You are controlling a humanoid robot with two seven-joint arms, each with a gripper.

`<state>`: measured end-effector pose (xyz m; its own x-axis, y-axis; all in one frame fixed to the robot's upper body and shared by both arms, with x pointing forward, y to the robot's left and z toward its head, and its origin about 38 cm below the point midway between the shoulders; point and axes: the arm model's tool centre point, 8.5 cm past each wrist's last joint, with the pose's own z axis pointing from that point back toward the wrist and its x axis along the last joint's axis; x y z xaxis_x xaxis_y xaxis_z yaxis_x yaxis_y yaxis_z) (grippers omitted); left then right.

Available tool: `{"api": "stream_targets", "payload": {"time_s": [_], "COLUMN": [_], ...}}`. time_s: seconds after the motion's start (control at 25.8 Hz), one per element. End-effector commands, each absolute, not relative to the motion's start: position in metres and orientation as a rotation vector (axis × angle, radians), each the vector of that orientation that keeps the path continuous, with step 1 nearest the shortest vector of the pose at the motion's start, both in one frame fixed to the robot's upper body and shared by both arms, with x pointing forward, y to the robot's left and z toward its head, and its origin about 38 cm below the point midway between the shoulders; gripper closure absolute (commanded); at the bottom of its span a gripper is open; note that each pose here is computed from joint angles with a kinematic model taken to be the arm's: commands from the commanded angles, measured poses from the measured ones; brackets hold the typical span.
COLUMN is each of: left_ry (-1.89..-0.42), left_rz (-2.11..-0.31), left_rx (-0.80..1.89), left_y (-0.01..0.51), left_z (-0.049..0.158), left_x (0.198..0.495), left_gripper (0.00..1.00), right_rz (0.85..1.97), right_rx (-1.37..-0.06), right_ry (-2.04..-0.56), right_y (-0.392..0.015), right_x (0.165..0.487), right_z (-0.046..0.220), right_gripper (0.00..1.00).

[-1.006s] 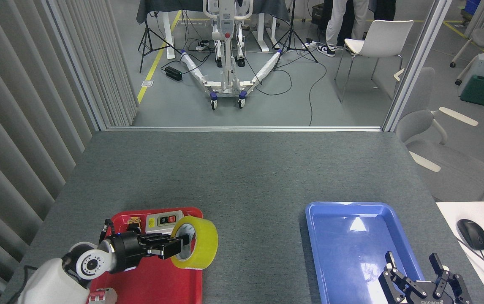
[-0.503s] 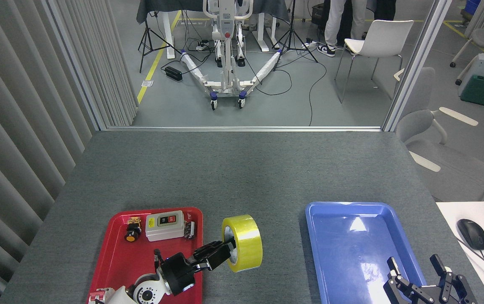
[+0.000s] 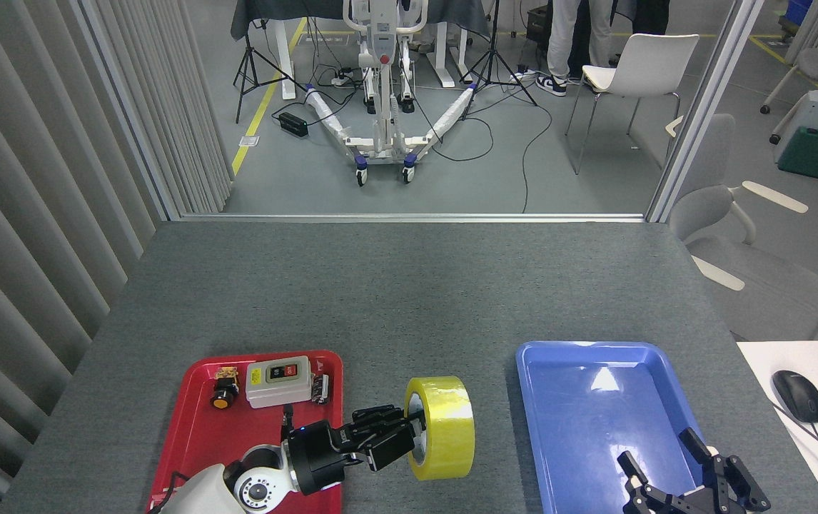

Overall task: Place and move tape with both arms
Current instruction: 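Lift the yellow tape with the left hand and carry it toward the blue tray, then move the right gripper to the tape and grasp it from the left hand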

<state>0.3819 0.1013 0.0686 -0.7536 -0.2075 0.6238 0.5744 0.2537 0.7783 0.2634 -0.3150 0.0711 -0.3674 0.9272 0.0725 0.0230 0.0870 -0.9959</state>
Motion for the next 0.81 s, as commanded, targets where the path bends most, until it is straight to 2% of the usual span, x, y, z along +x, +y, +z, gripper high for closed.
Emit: {"api": "stream_targets", "payload": {"time_s": [0.0, 0.23, 0.43, 0.62, 0.77], "left_ry": [-1.9, -1.891, -1.899, -1.958, -1.941], "left_rz": [-1.578, -1.577, -1.59, -1.656, -1.664], "left_rx": [-0.356, -0.37, -0.375, -0.44, -0.442], "left_y": [0.094, 0.092, 0.091, 0.073, 0.07], "left_z": [0.07, 0.065, 0.068, 0.081, 0.079], "left_x": [0.376, 0.371, 0.369, 0.349, 0.347], "left_gripper": [1.0, 1.0, 1.0, 1.0, 1.0], "right_rz": [1.475, 1.614, 1.646, 1.695, 1.721], "right_rx": [-0.867, -0.686, -0.644, -0.56, -0.51], "right_ry": [-1.664, -1.828, -1.859, -1.976, -2.014], "right_y": [-0.3, -0.273, -0.26, -0.221, -0.205], "right_x": [0.258, 0.247, 0.245, 0.259, 0.255], "right_z": [0.074, 0.077, 0.078, 0.086, 0.088], "right_gripper": [0.0, 0.0, 0.0, 0.0, 0.0]}}
